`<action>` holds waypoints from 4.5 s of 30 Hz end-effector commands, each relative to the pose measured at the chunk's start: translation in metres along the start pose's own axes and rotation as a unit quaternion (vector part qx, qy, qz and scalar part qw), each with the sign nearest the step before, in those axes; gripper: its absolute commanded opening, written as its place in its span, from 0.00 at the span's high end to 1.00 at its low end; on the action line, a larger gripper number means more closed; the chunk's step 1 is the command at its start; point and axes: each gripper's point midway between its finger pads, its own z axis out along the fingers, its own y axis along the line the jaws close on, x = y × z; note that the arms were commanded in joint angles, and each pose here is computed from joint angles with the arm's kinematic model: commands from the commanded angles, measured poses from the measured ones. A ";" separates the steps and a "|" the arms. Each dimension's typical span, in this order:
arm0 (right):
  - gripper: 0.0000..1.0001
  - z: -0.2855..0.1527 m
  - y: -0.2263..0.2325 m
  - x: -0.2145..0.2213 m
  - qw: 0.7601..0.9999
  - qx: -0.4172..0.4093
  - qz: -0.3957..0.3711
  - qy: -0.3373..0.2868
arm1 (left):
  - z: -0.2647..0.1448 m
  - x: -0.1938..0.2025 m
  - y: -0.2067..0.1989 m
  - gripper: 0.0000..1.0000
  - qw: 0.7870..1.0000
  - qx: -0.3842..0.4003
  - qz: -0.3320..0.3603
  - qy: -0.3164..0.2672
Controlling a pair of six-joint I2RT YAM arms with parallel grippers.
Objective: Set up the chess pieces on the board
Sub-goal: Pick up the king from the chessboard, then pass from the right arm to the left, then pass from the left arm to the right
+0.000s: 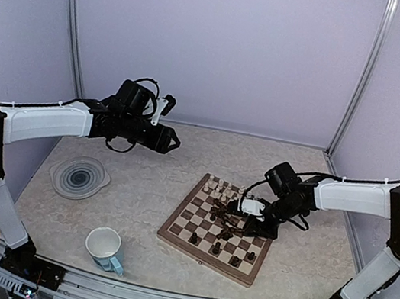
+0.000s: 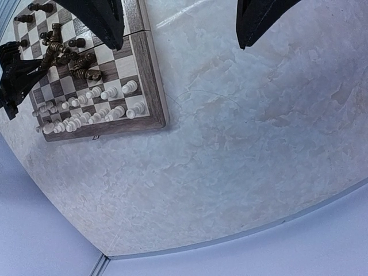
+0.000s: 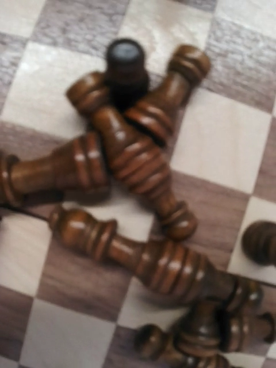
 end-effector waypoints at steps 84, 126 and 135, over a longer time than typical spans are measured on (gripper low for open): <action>0.48 -0.207 -0.060 -0.158 0.920 -0.055 0.128 -0.366 | -0.027 0.003 -0.172 0.92 0.919 0.391 -0.028 -0.044; 0.76 -0.173 -0.015 -0.219 0.841 -0.344 0.157 -0.387 | -0.052 -0.008 -0.174 0.93 0.914 0.397 0.003 -0.086; 0.80 -0.173 -0.019 -0.223 0.842 -0.337 0.156 -0.390 | -0.046 -0.005 -0.173 0.94 0.916 0.393 0.002 -0.078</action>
